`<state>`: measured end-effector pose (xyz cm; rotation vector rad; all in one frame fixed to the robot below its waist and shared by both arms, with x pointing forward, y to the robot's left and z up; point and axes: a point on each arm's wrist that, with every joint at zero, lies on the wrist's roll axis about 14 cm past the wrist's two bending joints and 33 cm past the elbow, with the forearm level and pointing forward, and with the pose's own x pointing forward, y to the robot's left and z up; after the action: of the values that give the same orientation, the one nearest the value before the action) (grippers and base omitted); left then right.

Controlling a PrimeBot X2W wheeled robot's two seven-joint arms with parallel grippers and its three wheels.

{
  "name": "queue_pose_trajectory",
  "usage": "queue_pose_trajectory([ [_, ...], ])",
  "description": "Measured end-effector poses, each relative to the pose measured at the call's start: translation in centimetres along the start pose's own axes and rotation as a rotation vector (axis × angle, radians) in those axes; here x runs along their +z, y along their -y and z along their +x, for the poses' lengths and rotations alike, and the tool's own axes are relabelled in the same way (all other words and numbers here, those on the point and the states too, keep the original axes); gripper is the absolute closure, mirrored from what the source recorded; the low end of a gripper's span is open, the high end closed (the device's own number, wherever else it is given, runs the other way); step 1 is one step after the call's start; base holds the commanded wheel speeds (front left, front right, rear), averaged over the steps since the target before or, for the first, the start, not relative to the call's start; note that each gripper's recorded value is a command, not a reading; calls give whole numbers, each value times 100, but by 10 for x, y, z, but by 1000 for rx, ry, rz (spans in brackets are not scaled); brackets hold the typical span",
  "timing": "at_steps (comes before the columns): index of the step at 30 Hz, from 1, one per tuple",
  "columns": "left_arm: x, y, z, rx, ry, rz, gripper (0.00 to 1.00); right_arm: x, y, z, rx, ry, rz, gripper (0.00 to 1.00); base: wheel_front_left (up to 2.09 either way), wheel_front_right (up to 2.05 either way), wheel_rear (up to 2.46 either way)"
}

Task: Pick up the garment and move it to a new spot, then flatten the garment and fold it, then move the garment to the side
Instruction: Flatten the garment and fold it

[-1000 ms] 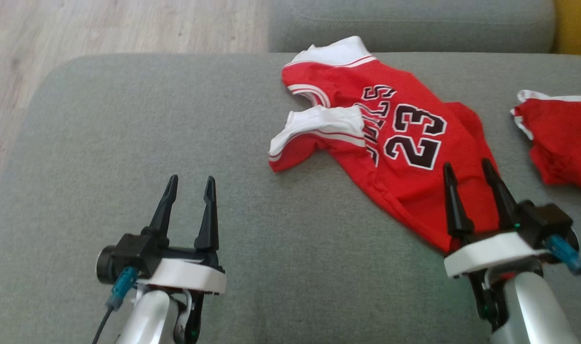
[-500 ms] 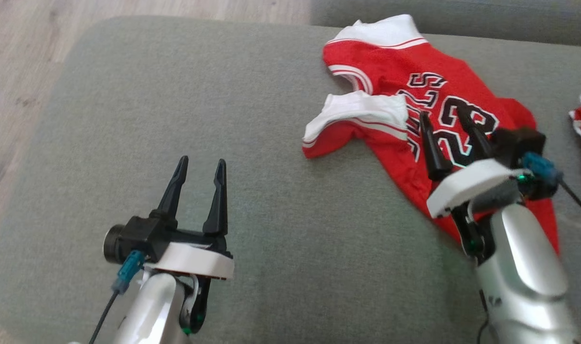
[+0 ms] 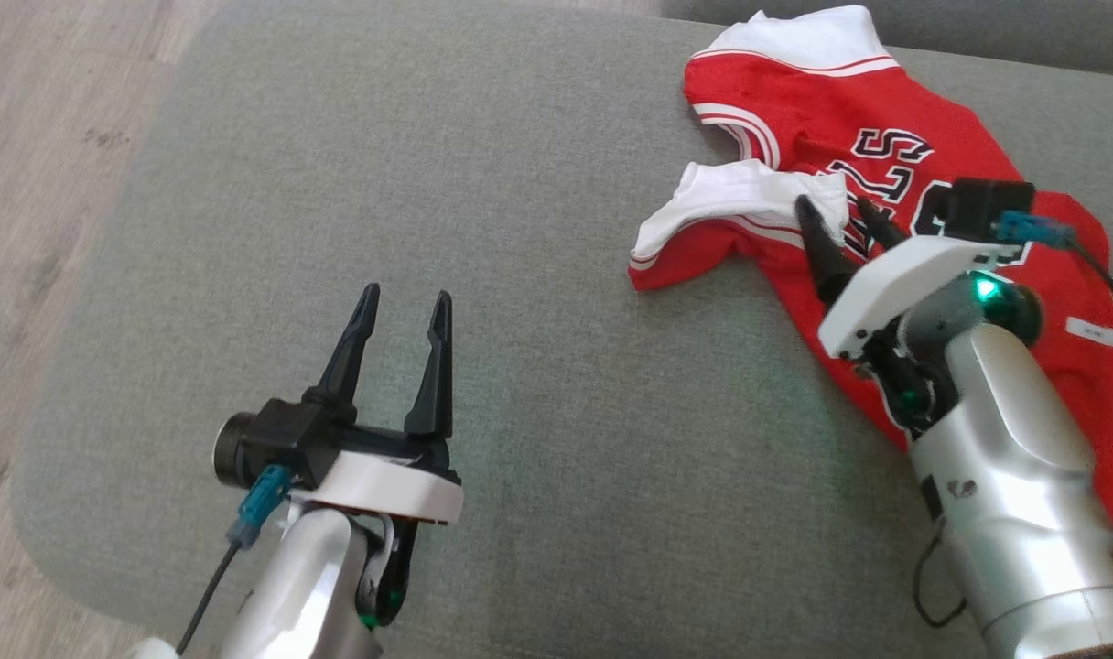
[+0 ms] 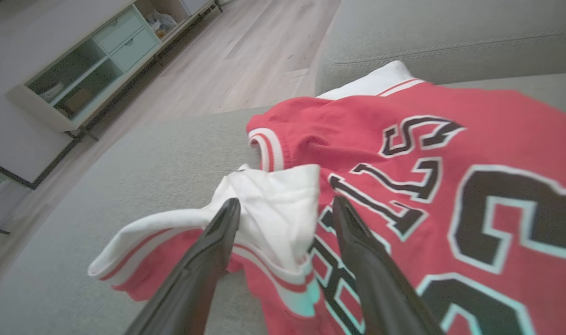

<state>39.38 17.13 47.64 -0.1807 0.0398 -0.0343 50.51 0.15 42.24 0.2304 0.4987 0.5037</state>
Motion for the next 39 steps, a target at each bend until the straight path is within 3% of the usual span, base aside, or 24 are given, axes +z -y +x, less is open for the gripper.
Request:
queue_pose_trajectory([
  [2, 1, -1, 1, 2, 2, 3, 0, -5, -8, 3, 29, -29, 19, 0, 0, 0, 0],
  [3, 1, -1, 1, 2, 3, 3, 0, -7, -13, 4, 45, -41, 12, 73, 0, 0, 0],
  [4, 1, -1, 1, 2, 3, 3, 0, -8, -16, 5, 56, -45, 6, 100, 0, 0, 0],
  [9, 3, 0, 2, 4, 8, 5, 0, 3, -24, 1, 100, 20, -49, 100, 0, 0, 0],
  [17, 11, 7, 3, -19, 31, 2, 0, 10, -76, -23, 265, 130, -211, 100, 0, 0, 0],
  [26, 19, 17, -1, -45, 56, 8, 0, -45, -126, -61, 459, 83, -484, 100, 0, 0, 0],
  [33, 21, 19, -11, -46, 61, 4, 0, -92, -136, -84, 557, -17, -690, 100, 0, 0, 0],
  [34, 21, 19, -12, -47, 61, 3, 0, -97, -137, -87, 569, -23, -715, 69, 0, 0, 0],
  [35, 21, 19, -14, -47, 62, 2, 0, -102, -136, -90, 577, -31, -737, 0, 0, 0, 0],
  [39, 20, 22, -18, -52, 63, 0, 0, -115, -136, -101, 598, -52, -778, 0, 0, 0, 0],
])
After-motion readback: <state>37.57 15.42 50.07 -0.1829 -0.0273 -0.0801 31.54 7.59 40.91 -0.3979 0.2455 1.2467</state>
